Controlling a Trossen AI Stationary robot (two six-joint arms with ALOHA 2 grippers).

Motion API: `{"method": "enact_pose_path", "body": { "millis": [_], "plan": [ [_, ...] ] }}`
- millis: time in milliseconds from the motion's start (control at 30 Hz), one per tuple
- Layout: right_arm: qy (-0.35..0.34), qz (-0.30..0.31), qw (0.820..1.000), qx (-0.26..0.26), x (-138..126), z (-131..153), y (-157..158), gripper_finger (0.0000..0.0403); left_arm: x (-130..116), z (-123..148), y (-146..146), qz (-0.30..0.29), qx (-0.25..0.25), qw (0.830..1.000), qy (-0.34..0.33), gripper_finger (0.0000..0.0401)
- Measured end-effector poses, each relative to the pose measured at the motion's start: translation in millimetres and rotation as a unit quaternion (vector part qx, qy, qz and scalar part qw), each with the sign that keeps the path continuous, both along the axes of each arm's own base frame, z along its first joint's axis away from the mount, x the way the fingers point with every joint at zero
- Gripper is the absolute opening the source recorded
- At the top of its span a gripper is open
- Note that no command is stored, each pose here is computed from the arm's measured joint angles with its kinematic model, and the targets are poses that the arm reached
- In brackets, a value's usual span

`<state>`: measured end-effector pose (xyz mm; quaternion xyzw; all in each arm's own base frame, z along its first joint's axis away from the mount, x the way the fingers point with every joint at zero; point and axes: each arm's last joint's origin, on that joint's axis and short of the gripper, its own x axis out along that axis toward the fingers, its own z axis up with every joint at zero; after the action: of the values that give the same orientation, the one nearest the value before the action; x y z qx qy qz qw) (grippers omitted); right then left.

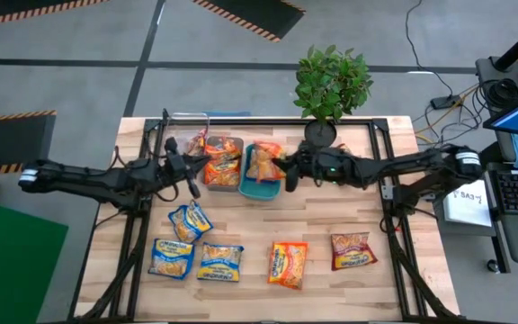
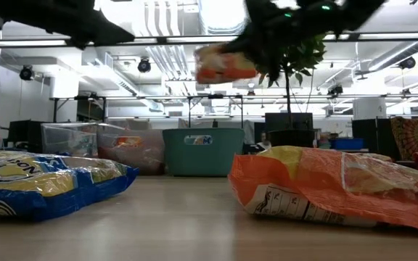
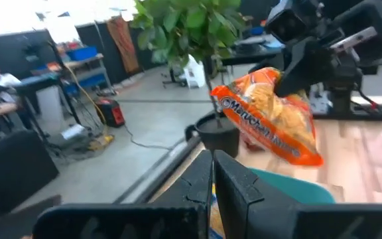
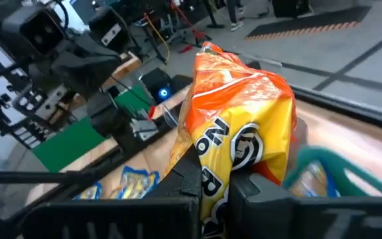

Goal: Sort Maruchan noodles
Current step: Put the orange noodle pack into the black bin

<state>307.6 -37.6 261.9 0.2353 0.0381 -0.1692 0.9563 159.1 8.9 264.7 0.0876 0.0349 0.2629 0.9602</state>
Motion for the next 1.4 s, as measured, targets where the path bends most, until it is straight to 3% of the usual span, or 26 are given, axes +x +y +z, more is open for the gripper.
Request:
{"method": "enact_pose_path", "body": {
  "millis": [367,500,733,1067,1267,1400],
  "plan": [
    [0.044,-0.004,0.999,-0.032,100.6,-2.0,-16.5,0.0012,-14.8,3.7,1.0,0.007,0.01,1.0,-0.022,0.0],
    [0.073,-0.031,0.996,-0.041,130.8,-12.5,-28.4,0.0012,-17.3,5.3,1.1,0.008,0.01,0.999,-0.03,0.0],
    [0.105,-0.025,0.993,-0.04,171.2,-40.4,-33.8,0.0012,-18.0,5.7,1.1,0.008,0.009,0.999,-0.032,0.0],
    [0.132,-0.001,0.991,0.009,203.6,-81.2,-36.3,0.0012,-17.1,5.3,1.1,0.007,0.008,0.999,-0.03,0.0],
    [0.192,-0.013,0.981,0.012,208.5,-93.0,-38.0,0.0015,-16.6,4.9,1.0,0.007,0.008,1.0,-0.028,0.0],
    [0.228,-0.034,0.973,0.002,205.8,-92.6,-38.7,0.0037,-16.5,4.8,1.0,0.007,0.008,1.0,-0.028,0.0]
  ]
}}
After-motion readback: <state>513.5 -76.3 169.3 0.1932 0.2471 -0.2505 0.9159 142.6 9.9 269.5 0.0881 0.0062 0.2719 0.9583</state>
